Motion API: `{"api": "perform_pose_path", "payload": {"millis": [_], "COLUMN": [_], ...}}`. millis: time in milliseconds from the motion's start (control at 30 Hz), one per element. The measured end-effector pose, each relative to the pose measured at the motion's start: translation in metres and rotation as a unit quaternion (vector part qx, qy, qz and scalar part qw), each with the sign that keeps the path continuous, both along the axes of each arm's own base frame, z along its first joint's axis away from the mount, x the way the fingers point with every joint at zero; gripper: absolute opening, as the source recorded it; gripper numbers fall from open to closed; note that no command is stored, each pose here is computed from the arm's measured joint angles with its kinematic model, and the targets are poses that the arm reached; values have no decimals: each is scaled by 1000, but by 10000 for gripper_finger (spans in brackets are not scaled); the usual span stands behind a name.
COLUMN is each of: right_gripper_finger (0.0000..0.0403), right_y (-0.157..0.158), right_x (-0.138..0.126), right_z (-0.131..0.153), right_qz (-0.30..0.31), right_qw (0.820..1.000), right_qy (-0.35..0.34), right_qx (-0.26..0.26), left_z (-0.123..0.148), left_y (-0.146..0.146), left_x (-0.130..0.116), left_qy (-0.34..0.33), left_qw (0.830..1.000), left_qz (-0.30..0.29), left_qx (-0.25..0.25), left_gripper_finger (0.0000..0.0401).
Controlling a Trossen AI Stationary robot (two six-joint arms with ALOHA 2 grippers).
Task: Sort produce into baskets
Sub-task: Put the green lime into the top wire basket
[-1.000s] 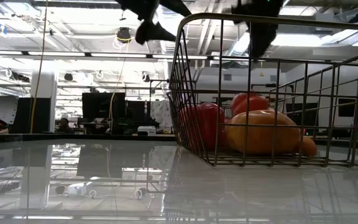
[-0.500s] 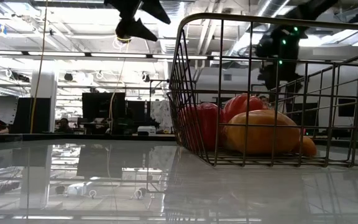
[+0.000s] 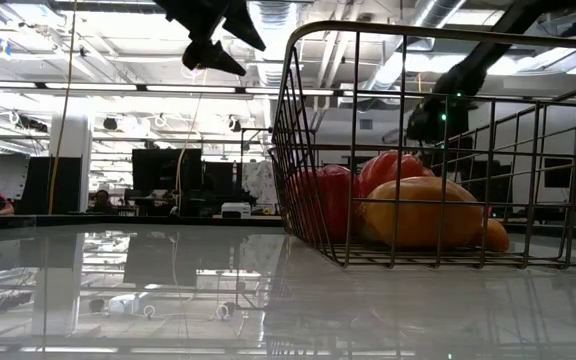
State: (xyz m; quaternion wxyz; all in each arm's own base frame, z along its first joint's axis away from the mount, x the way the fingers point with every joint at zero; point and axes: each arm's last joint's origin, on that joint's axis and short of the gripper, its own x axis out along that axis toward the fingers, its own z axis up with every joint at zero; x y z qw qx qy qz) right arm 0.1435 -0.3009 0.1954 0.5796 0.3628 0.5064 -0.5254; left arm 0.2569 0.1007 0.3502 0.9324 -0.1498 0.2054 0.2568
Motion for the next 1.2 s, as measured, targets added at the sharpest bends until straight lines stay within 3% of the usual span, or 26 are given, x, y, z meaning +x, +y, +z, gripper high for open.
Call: {"api": "perform_pose_path", "payload": {"millis": [133,267,767,1033,1200], "right_gripper_finger": [342,342,337,336,336], "right_y": [0,0,-1,-3,-9], "right_x": [-2,2,4,8,7], "right_z": [-13,-11,-8,-34,-45], "right_qz": [8,22,-14,10,9], "right_qw": [998,997,996,986,986], "right_qy": [54,69,79,165,158], "right_qx": [22,6,-27,22,52], "left_z": [1,1,0,3,6], "left_y": [2,5,12,10,7], "left_x": [-7,-10,-14,-17,-24], "left_qy": [8,16,18,13,18], "left_qw": [1000,1000,1000,1000,1000], "left_qz": [7,13,13,6,7], "left_qx": [-3,-5,-12,-16,-17], "left_gripper_finger": [357,357,357,357,357]}}
